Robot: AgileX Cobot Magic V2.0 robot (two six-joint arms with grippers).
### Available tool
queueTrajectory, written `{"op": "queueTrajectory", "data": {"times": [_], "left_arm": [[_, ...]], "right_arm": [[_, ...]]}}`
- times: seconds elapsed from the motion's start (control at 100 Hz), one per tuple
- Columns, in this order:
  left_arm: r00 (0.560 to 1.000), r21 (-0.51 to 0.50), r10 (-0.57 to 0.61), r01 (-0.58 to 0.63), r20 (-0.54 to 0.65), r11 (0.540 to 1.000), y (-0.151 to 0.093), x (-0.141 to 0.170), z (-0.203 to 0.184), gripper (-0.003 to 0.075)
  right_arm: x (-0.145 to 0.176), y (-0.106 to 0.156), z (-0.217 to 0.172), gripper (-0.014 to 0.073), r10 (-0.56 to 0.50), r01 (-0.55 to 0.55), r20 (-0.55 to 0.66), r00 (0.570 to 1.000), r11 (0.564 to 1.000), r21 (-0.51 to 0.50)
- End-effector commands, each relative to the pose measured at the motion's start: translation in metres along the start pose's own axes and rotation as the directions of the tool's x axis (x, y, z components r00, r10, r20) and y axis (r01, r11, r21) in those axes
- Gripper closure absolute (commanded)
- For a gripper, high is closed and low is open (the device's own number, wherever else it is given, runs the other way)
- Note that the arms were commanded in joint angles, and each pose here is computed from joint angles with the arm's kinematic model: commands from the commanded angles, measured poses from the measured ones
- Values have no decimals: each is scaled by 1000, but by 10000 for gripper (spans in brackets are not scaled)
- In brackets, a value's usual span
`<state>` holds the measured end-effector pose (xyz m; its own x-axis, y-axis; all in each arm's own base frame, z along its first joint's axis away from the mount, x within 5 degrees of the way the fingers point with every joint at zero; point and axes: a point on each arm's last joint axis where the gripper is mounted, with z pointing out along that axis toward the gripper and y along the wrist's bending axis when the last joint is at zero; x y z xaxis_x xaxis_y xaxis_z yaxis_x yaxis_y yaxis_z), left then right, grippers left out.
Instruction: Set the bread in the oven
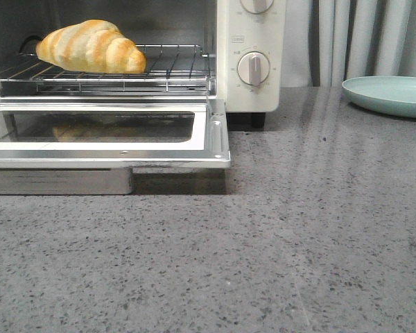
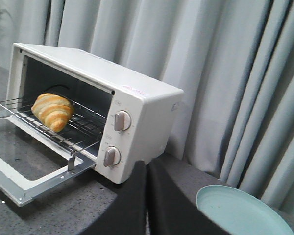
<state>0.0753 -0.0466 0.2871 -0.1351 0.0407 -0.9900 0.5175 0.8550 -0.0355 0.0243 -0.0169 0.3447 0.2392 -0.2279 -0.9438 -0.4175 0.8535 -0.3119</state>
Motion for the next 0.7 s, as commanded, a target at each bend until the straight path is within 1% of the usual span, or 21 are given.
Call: {"op": "queueTrajectory", "data": {"times": [0.0, 0.16, 0.69], "left_arm": [[998, -33, -32, 34, 62, 999, 3, -12, -1, 741], [998, -29, -32, 34, 57, 999, 3, -12, -1, 741], [998, -29, -32, 34, 57, 999, 3, -12, -1, 741]], "right_arm": [[-4, -4, -6, 664, -26, 24, 57, 998, 999, 36], [1, -6, -6, 664, -25, 25, 2, 1000, 998, 51], [1, -6, -6, 664, -25, 25, 0, 1000, 998, 52]]}}
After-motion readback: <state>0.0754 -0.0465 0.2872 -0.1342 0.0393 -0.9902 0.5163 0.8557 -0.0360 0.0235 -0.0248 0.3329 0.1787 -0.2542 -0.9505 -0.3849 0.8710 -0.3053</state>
